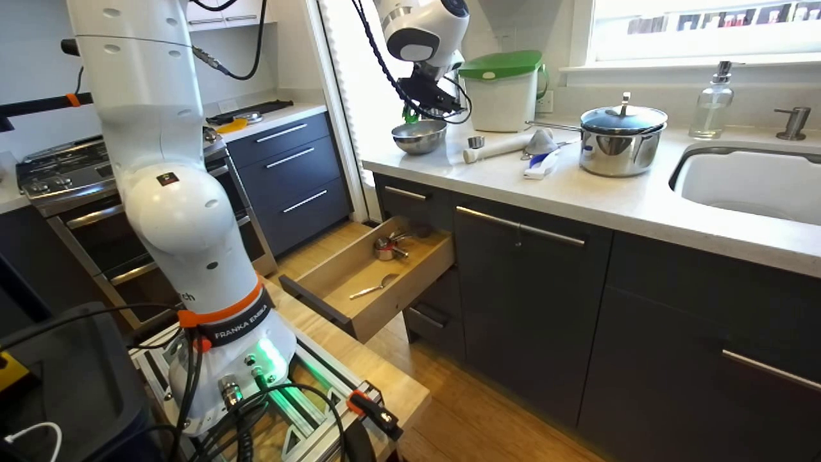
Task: Pick up the green object and put it in the silver bowl
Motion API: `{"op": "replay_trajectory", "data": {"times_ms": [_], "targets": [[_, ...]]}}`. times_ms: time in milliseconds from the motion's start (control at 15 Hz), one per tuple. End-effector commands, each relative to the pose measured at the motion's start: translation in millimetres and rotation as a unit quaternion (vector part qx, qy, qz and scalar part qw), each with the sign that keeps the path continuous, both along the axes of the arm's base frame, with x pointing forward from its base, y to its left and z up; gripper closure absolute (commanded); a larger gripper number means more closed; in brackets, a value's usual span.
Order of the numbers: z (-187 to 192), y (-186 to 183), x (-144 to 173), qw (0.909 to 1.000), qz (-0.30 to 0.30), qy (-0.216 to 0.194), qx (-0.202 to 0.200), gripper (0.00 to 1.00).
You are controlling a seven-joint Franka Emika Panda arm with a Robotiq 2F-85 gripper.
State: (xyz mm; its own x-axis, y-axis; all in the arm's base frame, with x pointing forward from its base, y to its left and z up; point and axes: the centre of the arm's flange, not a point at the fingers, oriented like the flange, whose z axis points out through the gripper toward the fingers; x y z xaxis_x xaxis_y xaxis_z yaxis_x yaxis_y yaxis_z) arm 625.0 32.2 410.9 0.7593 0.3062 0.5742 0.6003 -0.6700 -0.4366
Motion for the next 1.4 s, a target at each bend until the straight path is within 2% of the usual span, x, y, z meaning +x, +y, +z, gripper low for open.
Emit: {"op": "replay_trajectory", "data": {"times_ms": [0, 467, 867, 1000, 1133, 1333], "targets": [[-11.6, 6.5, 20.1, 0.9999, -0.006, -0.015, -0.004, 0.93], [-34.9, 28.1, 47.4, 0.9997, -0.01, -0.019, -0.011, 0.93], [-49.0, 44.6, 73.8, 0.9997, -0.008, -0.005, -0.022, 0.93], [-52.9, 46.6, 77.0, 0.9992, -0.011, 0.008, -0.037, 0.45], [-55.6, 47.7, 77.2, 0.9977, -0.014, 0.028, -0.06, 0.42], [-44.4, 48.3, 73.6, 0.9957, -0.024, 0.035, -0.082, 0.19]]}}
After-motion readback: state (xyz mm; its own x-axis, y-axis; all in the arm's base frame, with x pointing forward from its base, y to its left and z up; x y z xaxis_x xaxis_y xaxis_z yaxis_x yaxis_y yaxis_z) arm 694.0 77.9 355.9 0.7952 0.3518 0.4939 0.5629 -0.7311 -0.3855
